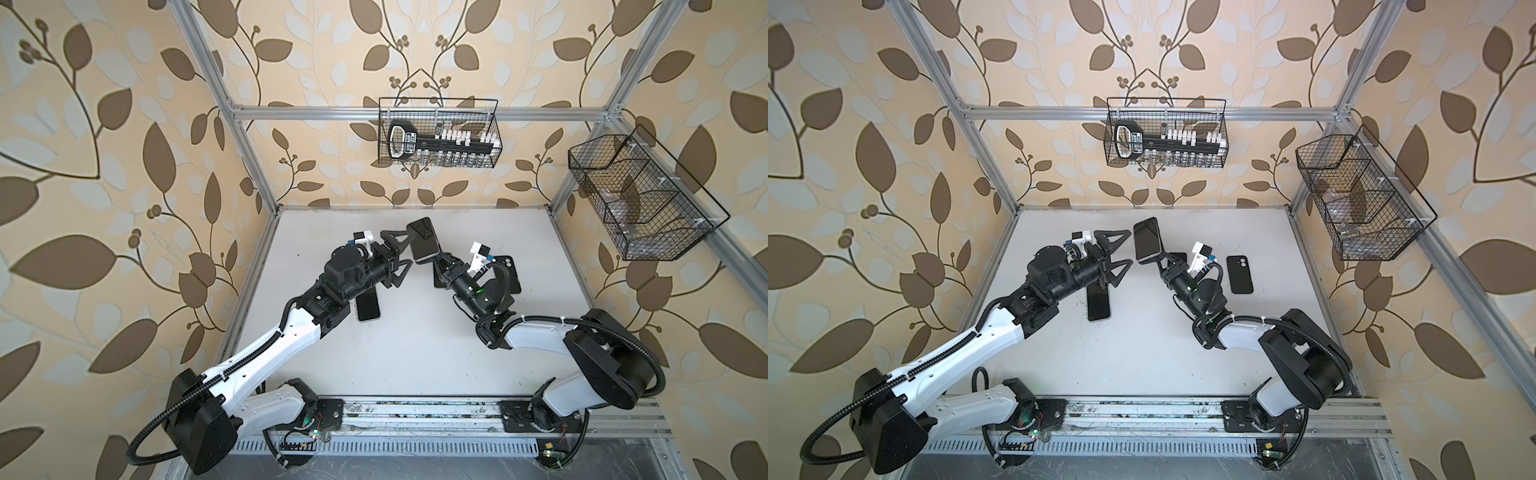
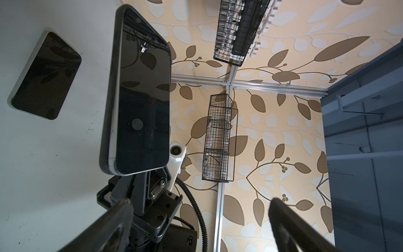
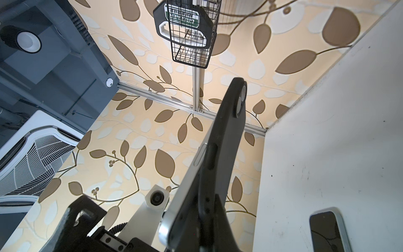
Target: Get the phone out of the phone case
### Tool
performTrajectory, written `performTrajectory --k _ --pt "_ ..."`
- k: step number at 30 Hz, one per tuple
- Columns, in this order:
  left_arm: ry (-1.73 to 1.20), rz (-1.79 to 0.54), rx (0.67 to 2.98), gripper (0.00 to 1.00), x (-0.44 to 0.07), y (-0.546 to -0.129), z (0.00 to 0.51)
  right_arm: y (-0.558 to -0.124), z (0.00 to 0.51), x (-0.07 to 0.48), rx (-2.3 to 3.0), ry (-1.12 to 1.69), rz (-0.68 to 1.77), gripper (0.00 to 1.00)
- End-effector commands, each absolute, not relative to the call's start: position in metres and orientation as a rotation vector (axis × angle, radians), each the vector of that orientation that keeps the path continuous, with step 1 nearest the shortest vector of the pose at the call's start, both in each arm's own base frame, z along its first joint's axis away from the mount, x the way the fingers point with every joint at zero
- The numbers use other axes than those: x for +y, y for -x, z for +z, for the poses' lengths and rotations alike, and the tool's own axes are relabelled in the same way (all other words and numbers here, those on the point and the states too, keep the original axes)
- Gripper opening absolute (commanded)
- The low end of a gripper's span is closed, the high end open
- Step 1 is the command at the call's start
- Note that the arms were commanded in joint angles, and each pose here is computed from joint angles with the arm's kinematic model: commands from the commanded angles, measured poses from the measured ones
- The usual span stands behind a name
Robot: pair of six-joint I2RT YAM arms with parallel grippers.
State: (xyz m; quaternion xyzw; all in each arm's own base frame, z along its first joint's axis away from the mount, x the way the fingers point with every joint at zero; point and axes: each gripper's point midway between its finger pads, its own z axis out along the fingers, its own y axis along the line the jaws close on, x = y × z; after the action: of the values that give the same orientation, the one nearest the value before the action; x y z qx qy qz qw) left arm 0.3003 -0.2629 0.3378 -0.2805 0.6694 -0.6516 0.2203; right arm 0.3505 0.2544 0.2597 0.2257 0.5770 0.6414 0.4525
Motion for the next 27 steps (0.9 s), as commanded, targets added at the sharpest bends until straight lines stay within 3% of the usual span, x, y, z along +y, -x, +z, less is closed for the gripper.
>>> performTrajectory --k 1,27 --pt "0.758 -1.838 1.783 0.99 -0.265 -0.302 0.353 -0.343 0.299 0.246 1.222 -0.547 1.648 0.0" --pt "0.805 -1.832 1.805 0.99 -0.276 -0.317 0.328 -0.34 0.302 0.269 1.171 -0.551 1.692 0.0"
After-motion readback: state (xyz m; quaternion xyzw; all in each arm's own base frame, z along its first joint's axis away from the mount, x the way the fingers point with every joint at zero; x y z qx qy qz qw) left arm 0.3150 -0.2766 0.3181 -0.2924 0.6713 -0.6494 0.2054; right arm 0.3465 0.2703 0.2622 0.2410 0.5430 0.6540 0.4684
